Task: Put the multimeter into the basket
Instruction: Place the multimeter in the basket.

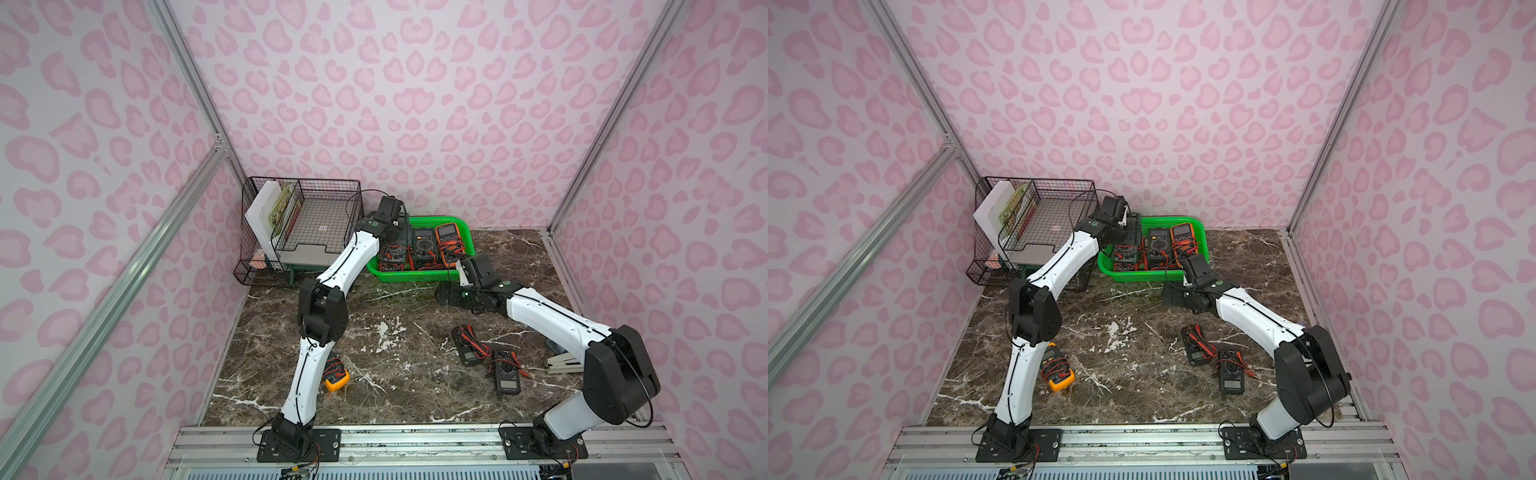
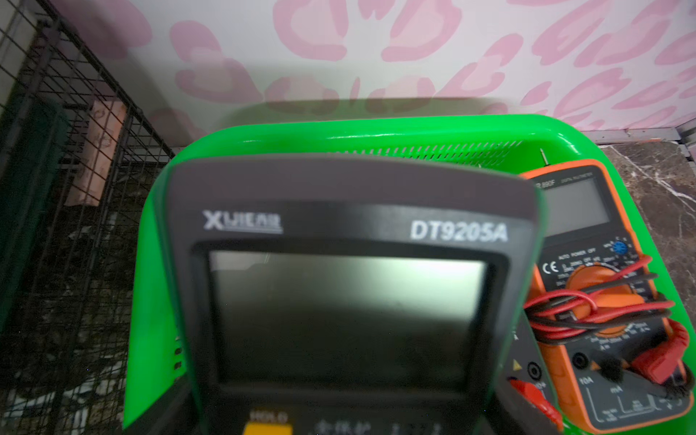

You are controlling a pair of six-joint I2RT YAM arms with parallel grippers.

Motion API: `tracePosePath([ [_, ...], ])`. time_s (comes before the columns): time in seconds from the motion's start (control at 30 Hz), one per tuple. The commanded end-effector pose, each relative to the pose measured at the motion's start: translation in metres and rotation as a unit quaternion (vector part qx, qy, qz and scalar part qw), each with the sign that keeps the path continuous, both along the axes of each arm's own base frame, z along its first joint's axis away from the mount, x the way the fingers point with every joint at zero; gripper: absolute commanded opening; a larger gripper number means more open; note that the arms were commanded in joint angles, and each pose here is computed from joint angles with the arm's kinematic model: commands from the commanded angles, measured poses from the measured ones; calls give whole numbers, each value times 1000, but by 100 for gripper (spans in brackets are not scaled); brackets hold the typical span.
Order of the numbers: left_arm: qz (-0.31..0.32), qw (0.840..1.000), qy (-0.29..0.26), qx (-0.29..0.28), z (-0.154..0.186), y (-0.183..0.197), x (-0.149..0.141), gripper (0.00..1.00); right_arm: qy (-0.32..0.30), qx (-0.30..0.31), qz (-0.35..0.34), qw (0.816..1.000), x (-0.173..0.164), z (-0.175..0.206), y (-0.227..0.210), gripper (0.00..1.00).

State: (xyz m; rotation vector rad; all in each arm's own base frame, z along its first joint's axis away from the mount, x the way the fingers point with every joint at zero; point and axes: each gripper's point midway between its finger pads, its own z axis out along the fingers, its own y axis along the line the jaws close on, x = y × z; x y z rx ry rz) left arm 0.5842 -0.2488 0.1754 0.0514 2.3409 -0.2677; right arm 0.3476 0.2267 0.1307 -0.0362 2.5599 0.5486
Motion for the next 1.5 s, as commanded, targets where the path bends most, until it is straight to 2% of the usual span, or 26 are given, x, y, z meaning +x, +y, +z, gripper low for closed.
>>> tracePosePath([
  [0.0, 9, 1000, -13, 4, 2, 3, 6, 0, 3, 4, -1, 1000, -3, -2, 0, 99],
  [0.27, 16, 1000, 13, 19, -23, 7, 4, 1, 4, 2, -4, 1000, -8, -5, -4, 99],
  [0.5, 16, 999, 37, 18, -42, 6, 0, 19, 4, -2, -8, 1000, -11, -4, -8, 99],
  [0.8, 14, 999, 45, 22, -44, 7, -4, 58, 0, -1, -16, 1000, -16, -3, -13, 99],
  [1.03, 15, 998, 49, 29, -38, 11, -10, 77, -5, 6, -26, 1000, -22, -1, -18, 99],
  [1.13, 14, 998, 49, 27, -31, 12, -13, 88, -5, 10, -30, 999, -25, -1, -20, 99],
  [1.2, 10, 998, 50, 26, -28, 12, -16, 98, -4, 11, -31, 999, -27, -1, -21, 99],
  [1.47, 4, 998, 62, 23, -17, 13, -27, 99, -12, 15, -33, 999, -33, 6, -21, 99],
])
